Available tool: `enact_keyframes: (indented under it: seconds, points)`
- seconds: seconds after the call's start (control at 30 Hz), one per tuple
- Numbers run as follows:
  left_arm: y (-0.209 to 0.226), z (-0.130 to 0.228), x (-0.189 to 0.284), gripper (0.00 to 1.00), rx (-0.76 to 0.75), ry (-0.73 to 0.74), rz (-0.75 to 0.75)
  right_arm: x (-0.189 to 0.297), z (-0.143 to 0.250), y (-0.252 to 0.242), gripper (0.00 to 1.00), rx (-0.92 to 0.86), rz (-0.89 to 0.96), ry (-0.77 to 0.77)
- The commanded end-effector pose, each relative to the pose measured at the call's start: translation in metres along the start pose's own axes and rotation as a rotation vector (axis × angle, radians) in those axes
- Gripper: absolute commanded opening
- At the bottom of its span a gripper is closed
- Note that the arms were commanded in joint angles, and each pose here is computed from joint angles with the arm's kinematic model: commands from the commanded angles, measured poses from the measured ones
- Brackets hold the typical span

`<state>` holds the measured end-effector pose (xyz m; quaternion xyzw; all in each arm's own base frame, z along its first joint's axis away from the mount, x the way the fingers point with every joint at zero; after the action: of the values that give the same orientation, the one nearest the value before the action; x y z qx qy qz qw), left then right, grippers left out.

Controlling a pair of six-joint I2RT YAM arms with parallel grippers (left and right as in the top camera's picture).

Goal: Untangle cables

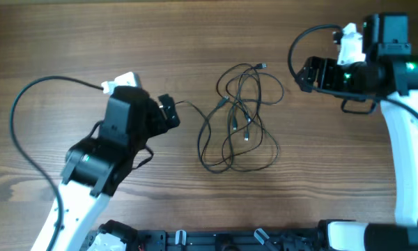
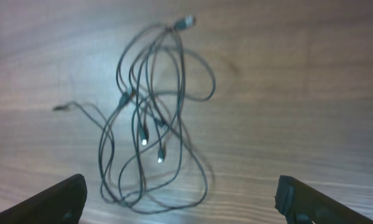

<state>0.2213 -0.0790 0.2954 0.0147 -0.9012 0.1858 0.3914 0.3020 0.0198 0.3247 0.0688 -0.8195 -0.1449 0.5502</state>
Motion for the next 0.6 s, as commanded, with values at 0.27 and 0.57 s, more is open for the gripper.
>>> enact_keyframes:
  seconds: [0.27, 0.57]
  points:
    - [0.01, -0.003, 0.025, 1.0, -0.067, -0.078, -0.019, -0.116, -0.022, -0.016, 1.0, 0.243, -0.169, 0.248]
    - [0.008, -0.001, 0.01, 1.0, -0.077, -0.032, -0.049, -0.21, -0.039, -0.034, 0.99, 0.242, -0.217, 0.239]
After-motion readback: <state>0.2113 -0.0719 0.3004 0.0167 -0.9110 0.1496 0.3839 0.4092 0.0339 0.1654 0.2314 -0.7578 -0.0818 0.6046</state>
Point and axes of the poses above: each gripper's point midway between its finger pads, its own x axis back along the fingers, its own y axis along the line the jaws close on, z = x × y, the point moved 10 cm from there along x, back along the fingers, and after that the axes turned 1 degree about -x, right-handed, at the moved point
